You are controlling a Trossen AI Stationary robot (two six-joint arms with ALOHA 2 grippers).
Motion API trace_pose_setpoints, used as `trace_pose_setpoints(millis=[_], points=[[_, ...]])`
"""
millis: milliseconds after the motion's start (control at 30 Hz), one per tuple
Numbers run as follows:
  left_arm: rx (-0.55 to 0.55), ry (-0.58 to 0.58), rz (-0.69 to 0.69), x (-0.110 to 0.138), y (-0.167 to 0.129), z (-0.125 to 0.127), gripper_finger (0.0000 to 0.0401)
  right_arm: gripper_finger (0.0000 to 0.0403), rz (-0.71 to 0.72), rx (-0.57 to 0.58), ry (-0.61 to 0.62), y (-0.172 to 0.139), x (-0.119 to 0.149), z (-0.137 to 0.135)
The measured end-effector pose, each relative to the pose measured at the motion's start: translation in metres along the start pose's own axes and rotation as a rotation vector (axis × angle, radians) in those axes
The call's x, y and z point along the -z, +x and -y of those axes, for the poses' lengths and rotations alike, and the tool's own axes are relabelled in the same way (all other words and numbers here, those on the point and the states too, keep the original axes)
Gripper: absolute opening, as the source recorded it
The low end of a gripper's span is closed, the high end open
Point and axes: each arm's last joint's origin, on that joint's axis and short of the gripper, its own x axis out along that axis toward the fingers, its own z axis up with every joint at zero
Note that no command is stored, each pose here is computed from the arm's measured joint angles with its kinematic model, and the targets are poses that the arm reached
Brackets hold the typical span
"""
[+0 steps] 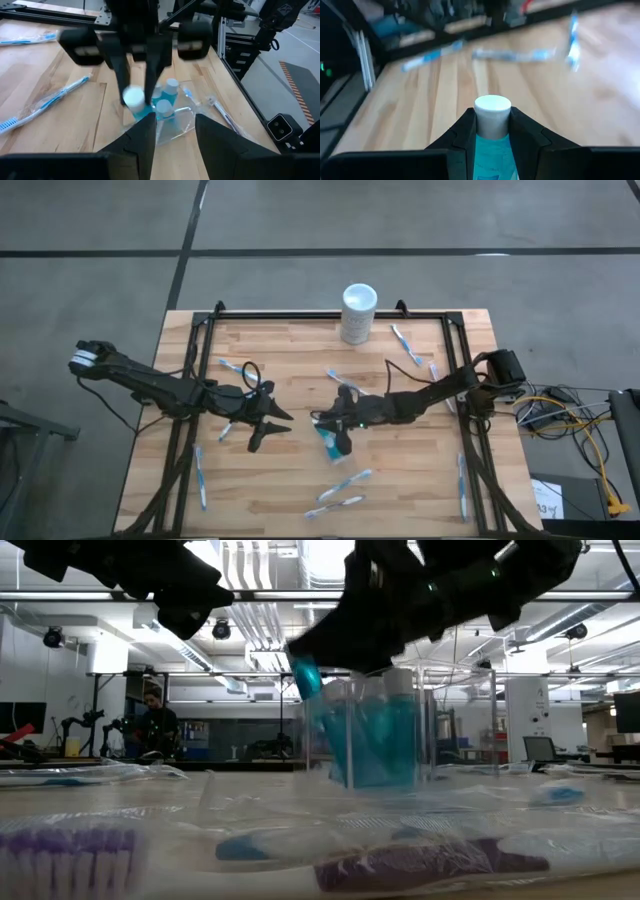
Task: Pick & Place toothbrushing station
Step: Put the blue mouthwash bottle into the transparent organizer
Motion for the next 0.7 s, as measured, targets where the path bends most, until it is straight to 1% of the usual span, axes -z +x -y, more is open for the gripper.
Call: trace_pose_setpoints(millis=[100, 233, 400, 467, 700], points=[[0.0, 0.0, -0.001, 0.0, 0.0, 0.0, 0.0142, 0.0082, -0.026, -0.046, 0.047, 0.003, 0.004, -0.001], [0.0, 0.0, -0.001, 0.0, 0.0, 0.0, 0.0142, 0.0082, -0.032, -0.063, 0.031, 0.003, 0.007, -0.005], [0.0, 0.0, 0.0, 0.0, 0.0, 0.0, 0.0142, 0.0082, 0.017, -0.086, 0.028, -0.004, -0.005, -0.009], [0.0, 0.0, 0.002, 0.0, 0.0, 0.0, 0.0142, 0.0082, 0.021, -0.089, 0.027, -0.004, -0.006, -0.01], [0.0, 0.0, 0.002, 0.0, 0.0, 0.0, 0.0142, 0.0082, -0.029, -0.109, 0.029, -0.007, -0.001, -0.017]])
